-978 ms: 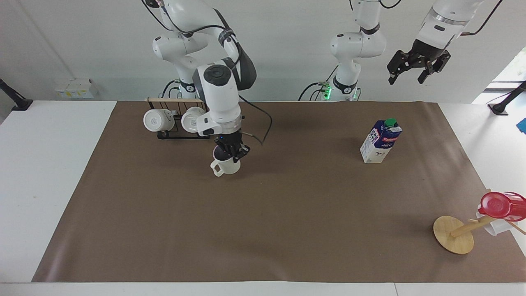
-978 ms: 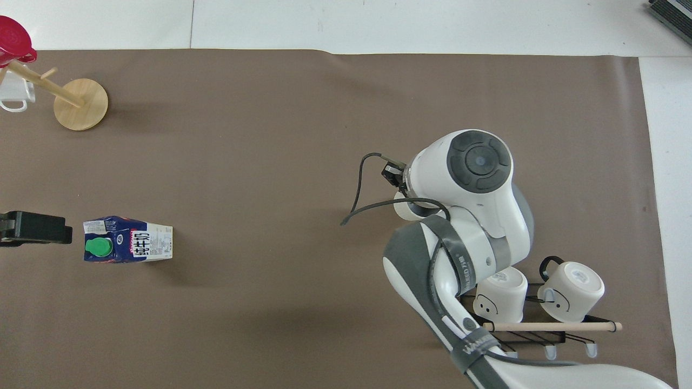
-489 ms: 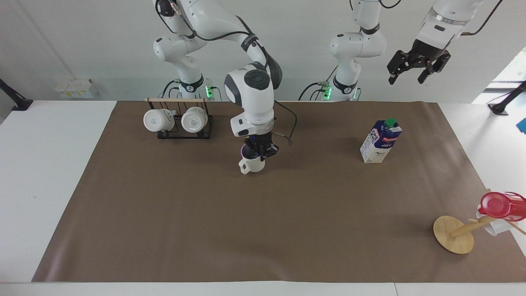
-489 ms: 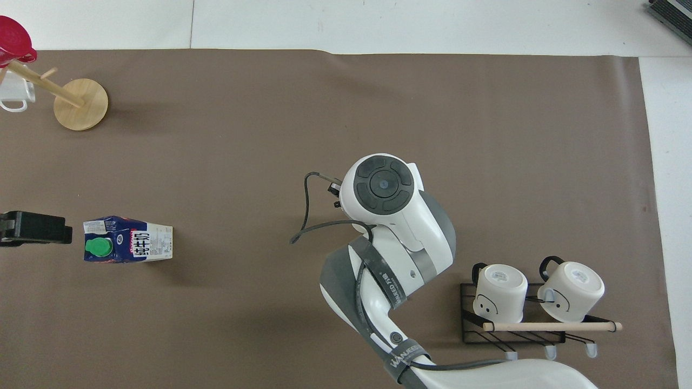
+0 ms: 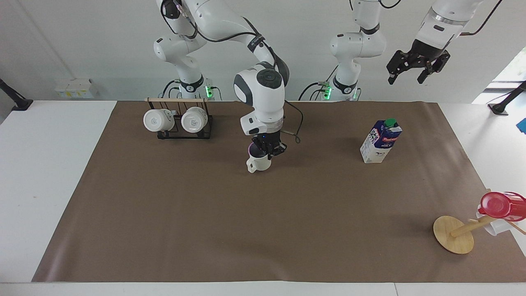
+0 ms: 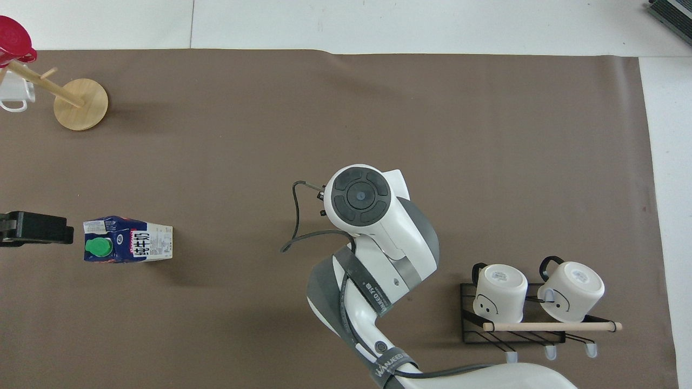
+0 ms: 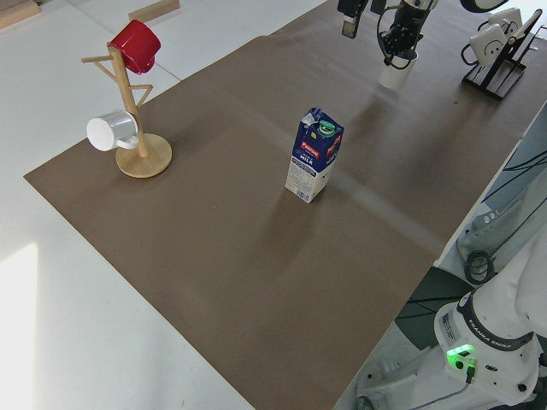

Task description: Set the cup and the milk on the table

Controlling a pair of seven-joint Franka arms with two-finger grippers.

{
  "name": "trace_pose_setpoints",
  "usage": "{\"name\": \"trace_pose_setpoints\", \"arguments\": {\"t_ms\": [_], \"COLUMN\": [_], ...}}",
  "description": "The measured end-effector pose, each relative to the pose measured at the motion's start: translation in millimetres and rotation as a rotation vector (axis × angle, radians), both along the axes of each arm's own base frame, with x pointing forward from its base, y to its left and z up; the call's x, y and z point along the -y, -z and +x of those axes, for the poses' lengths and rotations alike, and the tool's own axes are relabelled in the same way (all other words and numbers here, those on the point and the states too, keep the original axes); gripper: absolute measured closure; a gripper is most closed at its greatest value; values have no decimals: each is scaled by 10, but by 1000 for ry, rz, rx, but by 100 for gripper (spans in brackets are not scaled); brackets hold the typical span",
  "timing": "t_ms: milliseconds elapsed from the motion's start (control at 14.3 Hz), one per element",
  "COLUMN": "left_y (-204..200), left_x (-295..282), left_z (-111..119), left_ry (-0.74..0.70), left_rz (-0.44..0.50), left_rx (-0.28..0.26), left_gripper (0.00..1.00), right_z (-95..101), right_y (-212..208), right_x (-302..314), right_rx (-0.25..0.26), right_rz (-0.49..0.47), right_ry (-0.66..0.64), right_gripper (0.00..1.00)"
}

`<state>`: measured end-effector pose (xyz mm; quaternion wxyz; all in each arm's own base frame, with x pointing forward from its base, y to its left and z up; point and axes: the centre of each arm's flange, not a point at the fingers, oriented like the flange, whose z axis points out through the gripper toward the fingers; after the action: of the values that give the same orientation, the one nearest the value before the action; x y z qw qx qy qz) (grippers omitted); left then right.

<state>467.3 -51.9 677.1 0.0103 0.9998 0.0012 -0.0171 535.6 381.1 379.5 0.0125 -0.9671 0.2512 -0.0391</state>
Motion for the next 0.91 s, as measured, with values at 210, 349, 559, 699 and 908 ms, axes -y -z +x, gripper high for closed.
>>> {"name": "trace_pose_setpoints", "arguments": {"t_ms": [210, 349, 559, 699, 908], "left_y": [-6, 1, 198, 475, 896], "left_x": [-1, -10, -36, -105, -184], "left_z": [-4, -13, 17, 101, 178], "left_ry": [0, -2, -8, -21, -19], "left_rz": [0, 0, 2, 1, 1], "left_rx": [1, -3, -32, -34, -40], "left_gripper": [0, 0, 0, 0, 0], "right_z": [10, 18, 16, 15, 9], "right_y": [88, 110, 116, 119, 140], "right_x": [-8, -12, -10, -9, -5], "right_rx": [2, 6, 5, 5, 4], "right_rz": [-16, -14, -14, -15, -14], "right_ry": [-3, -3, -3, -3, -3], "right_gripper": [96, 96, 96, 96, 96]}}
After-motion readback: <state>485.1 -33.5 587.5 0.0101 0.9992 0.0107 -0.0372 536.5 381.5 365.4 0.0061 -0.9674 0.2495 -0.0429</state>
